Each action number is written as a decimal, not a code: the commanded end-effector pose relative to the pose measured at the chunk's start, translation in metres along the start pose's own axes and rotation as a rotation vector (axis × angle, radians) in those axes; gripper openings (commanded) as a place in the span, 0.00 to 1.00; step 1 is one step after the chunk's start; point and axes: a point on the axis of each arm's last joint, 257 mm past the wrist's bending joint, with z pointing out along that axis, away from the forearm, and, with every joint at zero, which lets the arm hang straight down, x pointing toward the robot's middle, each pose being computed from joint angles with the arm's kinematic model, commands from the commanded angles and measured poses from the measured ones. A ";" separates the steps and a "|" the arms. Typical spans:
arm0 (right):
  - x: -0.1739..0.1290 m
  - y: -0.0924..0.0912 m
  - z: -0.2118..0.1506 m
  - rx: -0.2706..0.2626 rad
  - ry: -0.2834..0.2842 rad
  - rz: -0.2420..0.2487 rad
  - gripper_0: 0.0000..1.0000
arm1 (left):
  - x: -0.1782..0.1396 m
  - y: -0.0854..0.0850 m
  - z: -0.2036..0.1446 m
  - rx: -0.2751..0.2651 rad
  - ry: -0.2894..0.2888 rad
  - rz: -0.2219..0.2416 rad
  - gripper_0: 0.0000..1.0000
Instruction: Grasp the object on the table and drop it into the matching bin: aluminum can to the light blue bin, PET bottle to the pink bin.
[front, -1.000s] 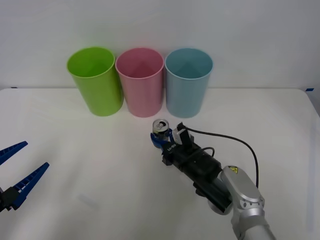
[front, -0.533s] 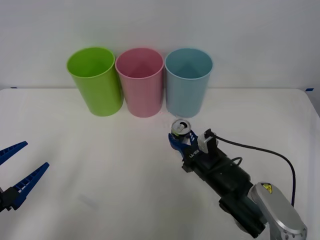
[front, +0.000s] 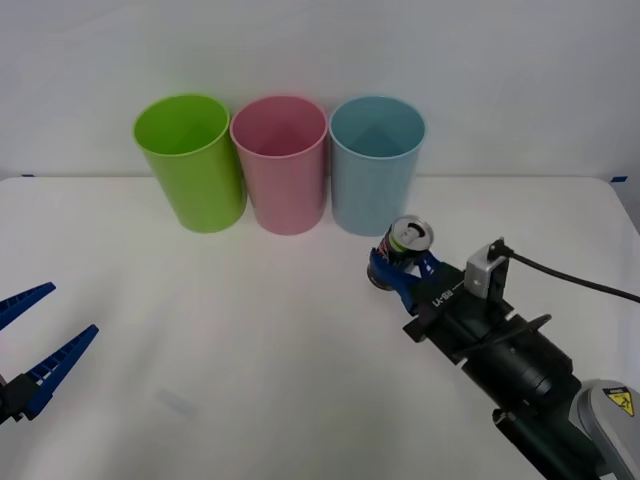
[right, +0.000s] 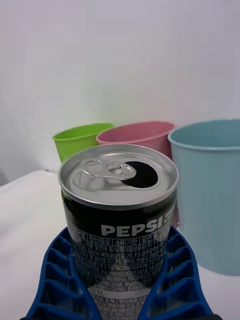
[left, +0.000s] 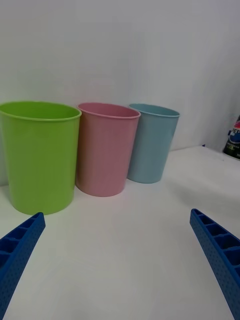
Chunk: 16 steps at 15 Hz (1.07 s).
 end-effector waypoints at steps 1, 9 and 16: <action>-0.030 -0.007 -0.005 -0.004 -0.030 0.007 0.00 | 0.000 0.000 0.000 0.000 0.000 0.000 1.00; -0.107 -0.020 0.012 -0.086 -0.105 -0.061 0.00 | 0.000 0.000 0.000 0.000 0.000 0.000 1.00; -0.122 -0.070 0.066 -0.044 -0.108 -0.142 0.00 | 0.000 0.000 0.000 0.000 0.000 0.000 1.00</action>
